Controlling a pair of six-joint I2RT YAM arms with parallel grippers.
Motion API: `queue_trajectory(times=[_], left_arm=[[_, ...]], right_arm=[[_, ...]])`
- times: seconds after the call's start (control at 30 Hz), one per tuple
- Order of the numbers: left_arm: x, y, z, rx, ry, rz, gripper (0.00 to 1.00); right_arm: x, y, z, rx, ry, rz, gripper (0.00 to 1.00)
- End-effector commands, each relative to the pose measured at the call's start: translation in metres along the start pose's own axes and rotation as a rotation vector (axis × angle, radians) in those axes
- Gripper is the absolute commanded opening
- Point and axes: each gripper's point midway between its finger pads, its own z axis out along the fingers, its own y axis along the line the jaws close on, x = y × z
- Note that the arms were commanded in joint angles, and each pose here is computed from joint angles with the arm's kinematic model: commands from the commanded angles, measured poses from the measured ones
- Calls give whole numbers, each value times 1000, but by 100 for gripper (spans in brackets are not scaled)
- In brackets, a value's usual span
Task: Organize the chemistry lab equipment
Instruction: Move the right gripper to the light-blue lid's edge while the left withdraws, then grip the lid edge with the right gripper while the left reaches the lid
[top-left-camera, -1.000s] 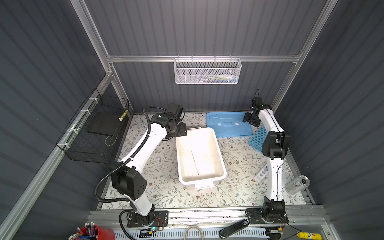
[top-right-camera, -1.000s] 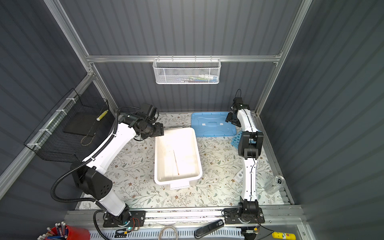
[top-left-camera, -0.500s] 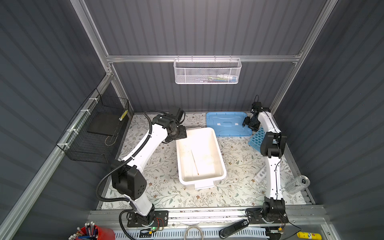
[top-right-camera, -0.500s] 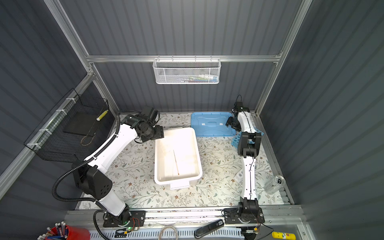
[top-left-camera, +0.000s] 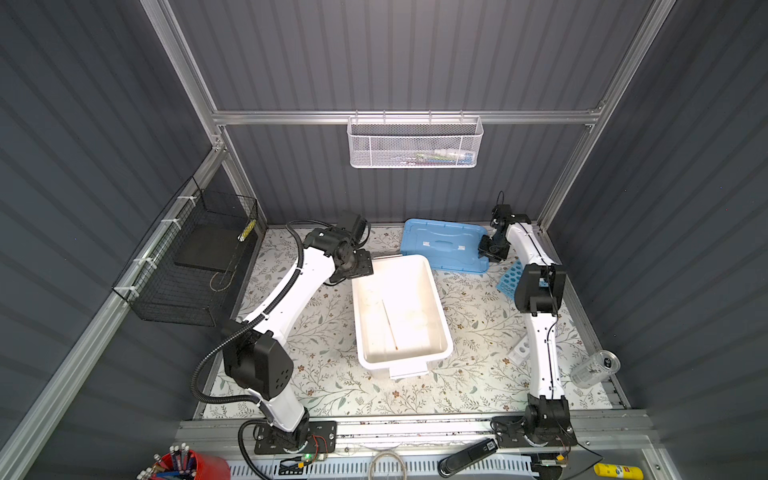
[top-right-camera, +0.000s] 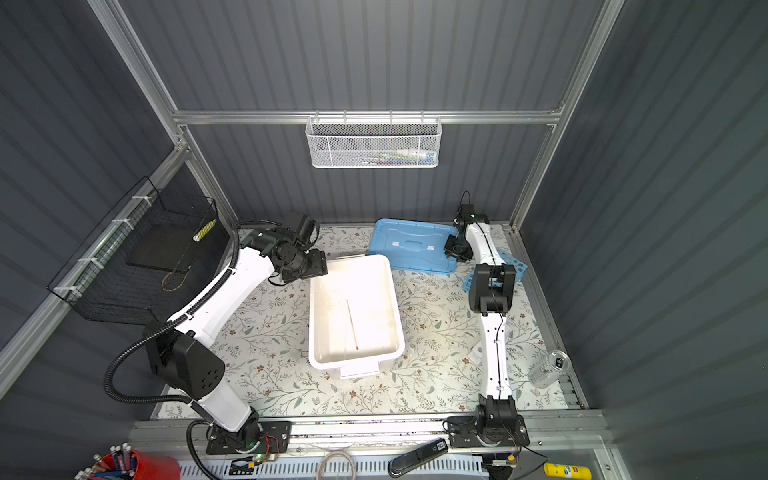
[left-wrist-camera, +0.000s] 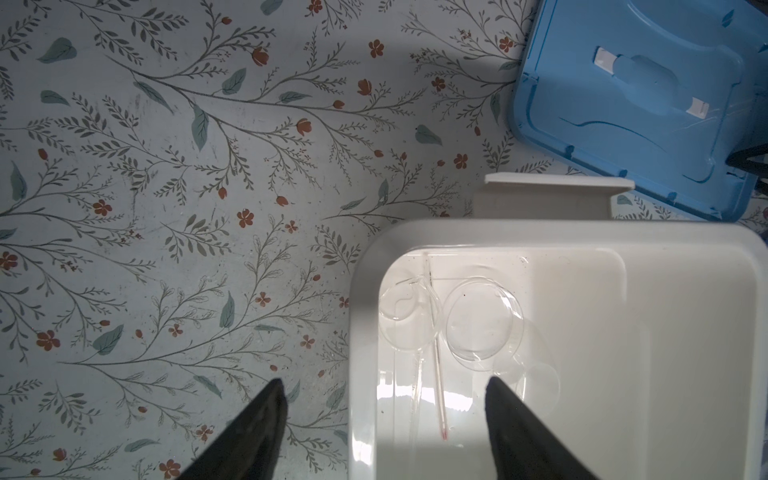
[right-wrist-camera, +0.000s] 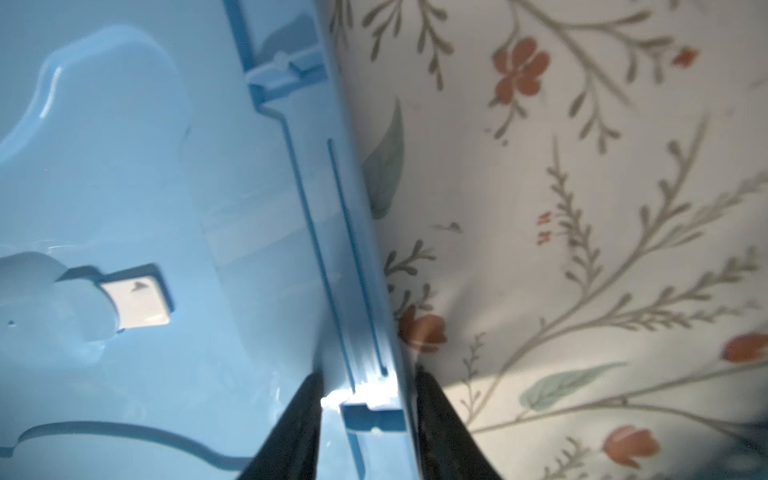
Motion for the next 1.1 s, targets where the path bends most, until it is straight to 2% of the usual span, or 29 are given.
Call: queue_trajectory(times=[0.0,0.13,0.47,0.7,0.77,0.83,1.07], left_arm=[[-6,0,-4,-3,-12,-7,76],[-9,-1,-7,2,-19,2,76],[-15,-7,-7,20,-27,27,76],[-16,-11,-10,32,-22,54,76],[-15,-11,-10,33,-18,60,76],[-16,-11,-12,34,-19,64,76],[-21,-15,-19,52,-33,65,76]], right_arm=[[12,-1,-1,3,44,-14,35],[28,-3,1,-6,97,-25,40],[56,-8,-13,-4,127,-24,38],[47,-14,-7,65,109,-19,35],[45,-17,-4,86,109,-8,34],[44,-21,0,108,109,4,27],[48,-26,1,141,120,-4,19]])
